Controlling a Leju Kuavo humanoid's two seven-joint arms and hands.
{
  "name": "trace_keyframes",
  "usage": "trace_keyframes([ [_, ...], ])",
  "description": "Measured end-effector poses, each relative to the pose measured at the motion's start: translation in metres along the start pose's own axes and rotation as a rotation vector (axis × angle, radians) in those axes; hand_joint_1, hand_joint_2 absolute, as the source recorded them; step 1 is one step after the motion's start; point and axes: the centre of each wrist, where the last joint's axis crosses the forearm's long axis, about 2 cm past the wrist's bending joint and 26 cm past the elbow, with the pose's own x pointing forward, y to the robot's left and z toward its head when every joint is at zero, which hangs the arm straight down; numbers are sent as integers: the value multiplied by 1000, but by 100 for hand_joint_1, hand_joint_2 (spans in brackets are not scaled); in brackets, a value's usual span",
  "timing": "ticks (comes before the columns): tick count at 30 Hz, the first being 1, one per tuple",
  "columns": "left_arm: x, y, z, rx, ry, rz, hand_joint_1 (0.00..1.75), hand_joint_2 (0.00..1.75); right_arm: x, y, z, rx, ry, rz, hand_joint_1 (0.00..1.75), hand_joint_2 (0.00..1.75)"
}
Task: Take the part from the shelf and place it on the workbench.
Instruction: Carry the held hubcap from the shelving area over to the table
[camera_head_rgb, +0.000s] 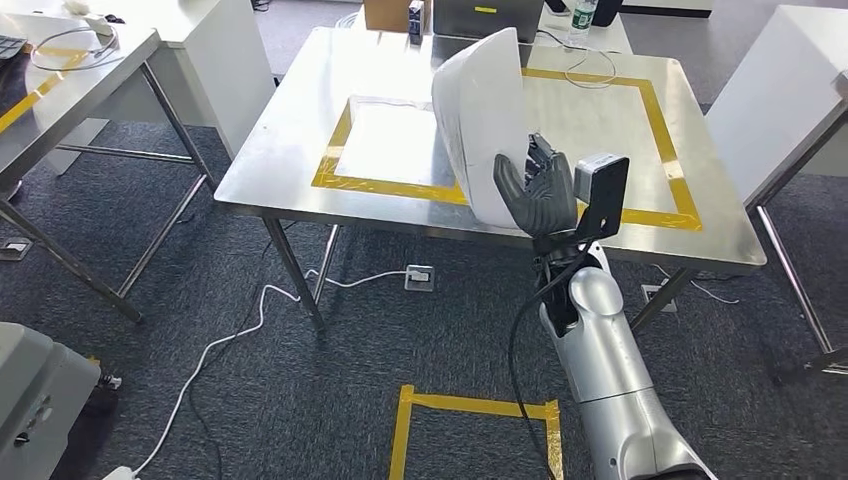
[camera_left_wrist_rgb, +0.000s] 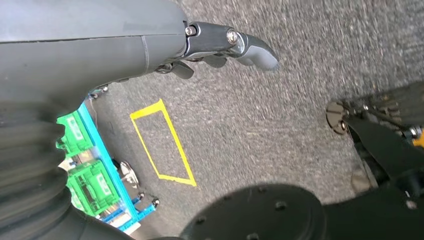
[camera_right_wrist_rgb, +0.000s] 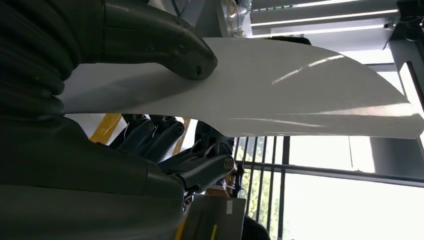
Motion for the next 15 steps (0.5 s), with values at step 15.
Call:
trace_keyframes([
  [15, 0, 2, 1, 3, -6, -1, 0, 175, -8, 0, 8, -2, 18, -14, 175, 175],
])
